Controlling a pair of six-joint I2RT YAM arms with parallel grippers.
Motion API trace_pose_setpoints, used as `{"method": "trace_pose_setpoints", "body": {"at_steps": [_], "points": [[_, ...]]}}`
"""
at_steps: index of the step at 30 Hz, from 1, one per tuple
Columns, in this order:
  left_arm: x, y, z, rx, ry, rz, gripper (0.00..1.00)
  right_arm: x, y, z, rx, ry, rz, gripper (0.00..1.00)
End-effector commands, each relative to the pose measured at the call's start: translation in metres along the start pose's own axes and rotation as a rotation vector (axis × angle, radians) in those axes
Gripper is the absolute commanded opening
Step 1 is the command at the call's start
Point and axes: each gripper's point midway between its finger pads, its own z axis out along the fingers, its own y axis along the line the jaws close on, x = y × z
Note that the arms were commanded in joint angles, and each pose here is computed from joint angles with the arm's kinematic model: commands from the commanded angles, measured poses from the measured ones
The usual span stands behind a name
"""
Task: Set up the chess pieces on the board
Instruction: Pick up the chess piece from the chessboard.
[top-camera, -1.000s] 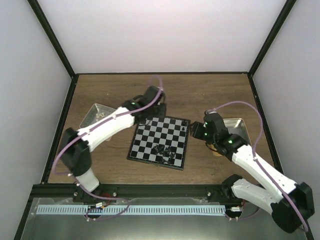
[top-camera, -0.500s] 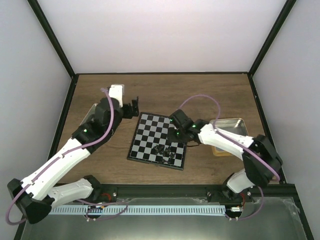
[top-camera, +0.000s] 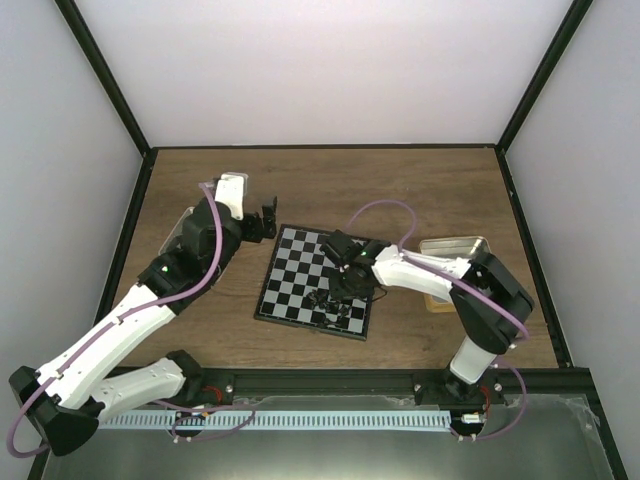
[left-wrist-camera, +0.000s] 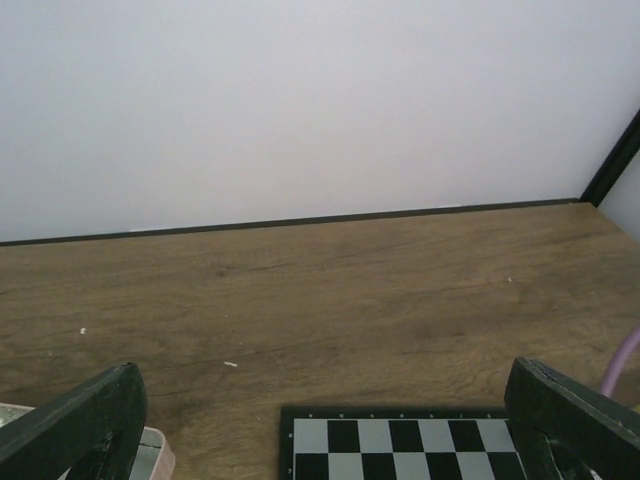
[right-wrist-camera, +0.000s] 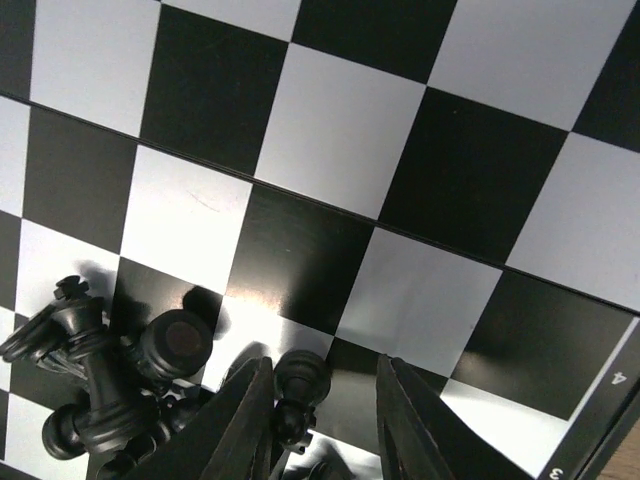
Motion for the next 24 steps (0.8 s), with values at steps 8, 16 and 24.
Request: {"method": "trace_pose_setpoints", "body": {"at_steps": [8,16,24], "points": [[-0.003,-0.008,-0.002,0.063,-0.003,-0.039,1.0,-0.014,0.013,-0.005,0.003,-0.015,0.013,0.11],[-0.004,-0.005,-0.001,0.053,-0.003,-0.05,1.0,-0.056,0.006,-0.024,0.098,-0.179,0.038,0.06],[-0.003,-0.002,0.001,0.033,-0.001,-0.053,1.0,-0.09,-0.019,-0.015,0.171,-0.21,0.079,0.06]]}}
